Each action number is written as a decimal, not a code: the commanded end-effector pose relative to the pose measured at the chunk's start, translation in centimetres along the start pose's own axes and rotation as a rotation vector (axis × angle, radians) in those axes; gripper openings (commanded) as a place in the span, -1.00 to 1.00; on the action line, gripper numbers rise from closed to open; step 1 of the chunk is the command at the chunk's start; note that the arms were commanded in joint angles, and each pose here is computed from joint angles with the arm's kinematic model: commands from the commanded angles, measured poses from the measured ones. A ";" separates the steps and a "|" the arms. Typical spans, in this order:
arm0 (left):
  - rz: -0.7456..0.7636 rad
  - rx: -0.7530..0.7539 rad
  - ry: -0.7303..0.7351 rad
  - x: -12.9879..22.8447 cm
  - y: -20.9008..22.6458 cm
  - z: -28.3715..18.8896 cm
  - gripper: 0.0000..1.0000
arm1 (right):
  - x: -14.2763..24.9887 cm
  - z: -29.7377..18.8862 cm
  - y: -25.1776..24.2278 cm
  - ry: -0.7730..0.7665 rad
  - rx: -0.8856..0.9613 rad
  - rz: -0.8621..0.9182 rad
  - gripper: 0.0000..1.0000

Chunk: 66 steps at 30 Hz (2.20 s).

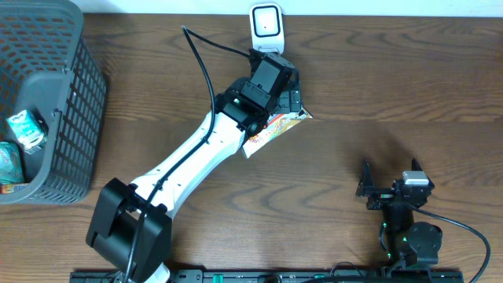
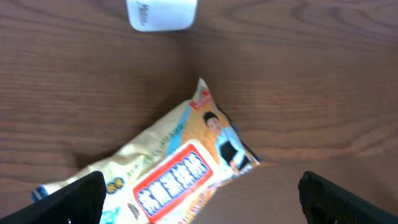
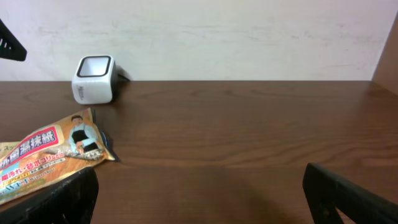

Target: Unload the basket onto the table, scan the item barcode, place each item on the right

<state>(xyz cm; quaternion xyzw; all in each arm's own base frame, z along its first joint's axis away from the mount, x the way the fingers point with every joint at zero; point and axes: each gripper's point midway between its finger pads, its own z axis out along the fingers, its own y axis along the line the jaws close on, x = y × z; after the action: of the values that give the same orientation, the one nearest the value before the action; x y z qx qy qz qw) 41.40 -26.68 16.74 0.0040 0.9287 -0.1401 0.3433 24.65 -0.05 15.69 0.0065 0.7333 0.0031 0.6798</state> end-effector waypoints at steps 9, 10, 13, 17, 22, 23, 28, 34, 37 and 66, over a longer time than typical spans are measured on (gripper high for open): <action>-0.061 -0.093 0.015 2.0 1.9 6.2 0.97 | 0.1 0.0 -0.2 0.001 0.006 0.004 0.99; -0.058 -0.102 0.028 2.6 2.1 7.0 0.97 | 0.1 0.0 -0.2 0.001 0.006 0.004 0.98; -0.035 -0.144 0.100 5.8 3.1 10.1 0.96 | 0.1 0.0 -0.2 0.001 0.006 0.005 0.98; -0.021 -0.177 0.152 8.0 4.0 11.9 0.97 | 0.1 0.0 -0.2 0.001 0.006 0.004 0.98; 0.007 -0.168 0.145 7.6 3.8 11.6 0.97 | 0.1 0.0 -0.2 0.001 0.006 0.004 0.99; 0.016 -0.163 0.139 7.3 3.7 11.3 0.97 | 0.1 0.0 -0.2 0.001 0.006 0.004 0.99; 0.021 -0.114 0.066 4.2 2.2 8.4 0.97 | 0.1 0.0 -0.2 0.001 0.006 0.004 0.99; 0.015 -0.049 -0.038 0.0 0.6 3.5 0.97 | 0.1 0.0 -0.2 0.001 0.006 0.004 0.99; 0.150 -0.057 -0.026 -0.3 0.8 1.4 0.96 | 0.1 0.0 -0.2 0.001 0.006 0.005 0.99; 0.174 0.335 0.689 15.7 -0.5 3.0 0.96 | 0.1 0.0 -0.2 0.001 0.006 0.004 0.99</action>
<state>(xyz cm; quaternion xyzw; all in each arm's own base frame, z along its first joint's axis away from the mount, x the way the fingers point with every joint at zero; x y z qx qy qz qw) 33.92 -26.06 3.92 0.1708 0.9681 -0.1744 0.0555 24.65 -0.05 15.69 0.0065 0.7333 0.0031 0.6798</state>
